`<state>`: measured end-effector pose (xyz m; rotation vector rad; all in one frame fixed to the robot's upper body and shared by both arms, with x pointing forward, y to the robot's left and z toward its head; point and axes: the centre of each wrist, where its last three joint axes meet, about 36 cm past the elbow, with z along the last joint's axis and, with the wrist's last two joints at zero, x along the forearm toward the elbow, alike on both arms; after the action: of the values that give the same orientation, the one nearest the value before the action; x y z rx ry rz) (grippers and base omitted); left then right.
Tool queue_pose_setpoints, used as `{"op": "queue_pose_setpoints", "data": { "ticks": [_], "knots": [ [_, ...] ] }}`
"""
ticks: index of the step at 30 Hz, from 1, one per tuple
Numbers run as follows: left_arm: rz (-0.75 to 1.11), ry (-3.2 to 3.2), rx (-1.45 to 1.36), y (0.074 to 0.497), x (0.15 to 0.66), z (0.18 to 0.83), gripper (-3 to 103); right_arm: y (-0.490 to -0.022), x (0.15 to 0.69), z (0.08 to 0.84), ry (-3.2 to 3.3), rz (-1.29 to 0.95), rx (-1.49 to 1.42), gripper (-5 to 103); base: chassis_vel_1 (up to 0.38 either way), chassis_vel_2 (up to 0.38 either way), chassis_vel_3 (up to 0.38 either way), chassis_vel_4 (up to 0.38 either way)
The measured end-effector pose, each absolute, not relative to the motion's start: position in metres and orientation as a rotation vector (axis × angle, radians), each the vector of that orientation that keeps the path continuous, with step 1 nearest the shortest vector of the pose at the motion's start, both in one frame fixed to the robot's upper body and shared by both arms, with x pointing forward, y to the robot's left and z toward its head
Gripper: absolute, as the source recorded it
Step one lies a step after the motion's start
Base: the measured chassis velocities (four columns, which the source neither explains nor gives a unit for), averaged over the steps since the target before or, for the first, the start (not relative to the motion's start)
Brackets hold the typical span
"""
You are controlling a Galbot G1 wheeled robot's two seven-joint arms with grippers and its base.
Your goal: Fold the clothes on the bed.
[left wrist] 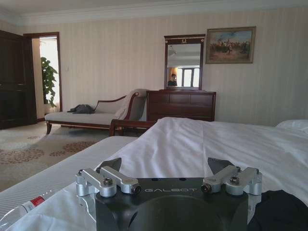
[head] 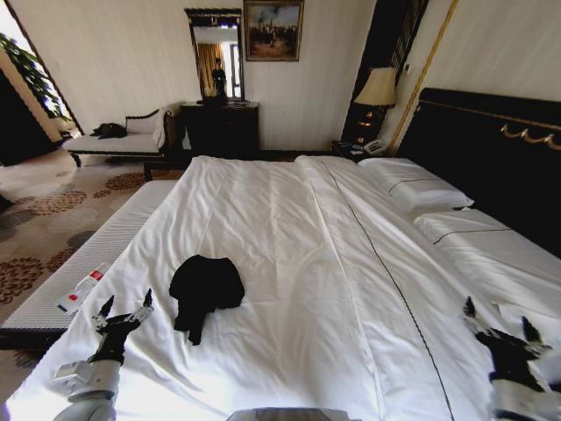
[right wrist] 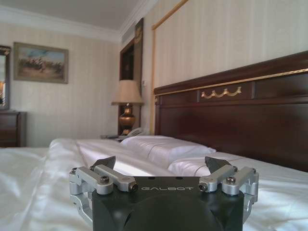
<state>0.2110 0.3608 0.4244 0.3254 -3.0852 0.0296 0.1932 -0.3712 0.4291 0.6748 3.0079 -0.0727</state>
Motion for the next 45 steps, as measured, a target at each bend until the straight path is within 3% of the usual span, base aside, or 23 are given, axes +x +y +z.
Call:
{"op": "queue_pose_setpoints", "data": {
  "ticks": [9,45],
  "knots": [
    [0.033,-3.085,0.331,0.361,0.21,0.424,100,-0.344,0.205,0.419,3.053,-0.09,0.665,100,0.0,0.0,0.0,0.0],
    [0.054,-3.073,0.341,0.361,0.209,0.419,100,-0.332,0.205,0.41,3.099,-0.11,0.682,100,0.11,0.107,-0.103,-0.105]
  ]
}}
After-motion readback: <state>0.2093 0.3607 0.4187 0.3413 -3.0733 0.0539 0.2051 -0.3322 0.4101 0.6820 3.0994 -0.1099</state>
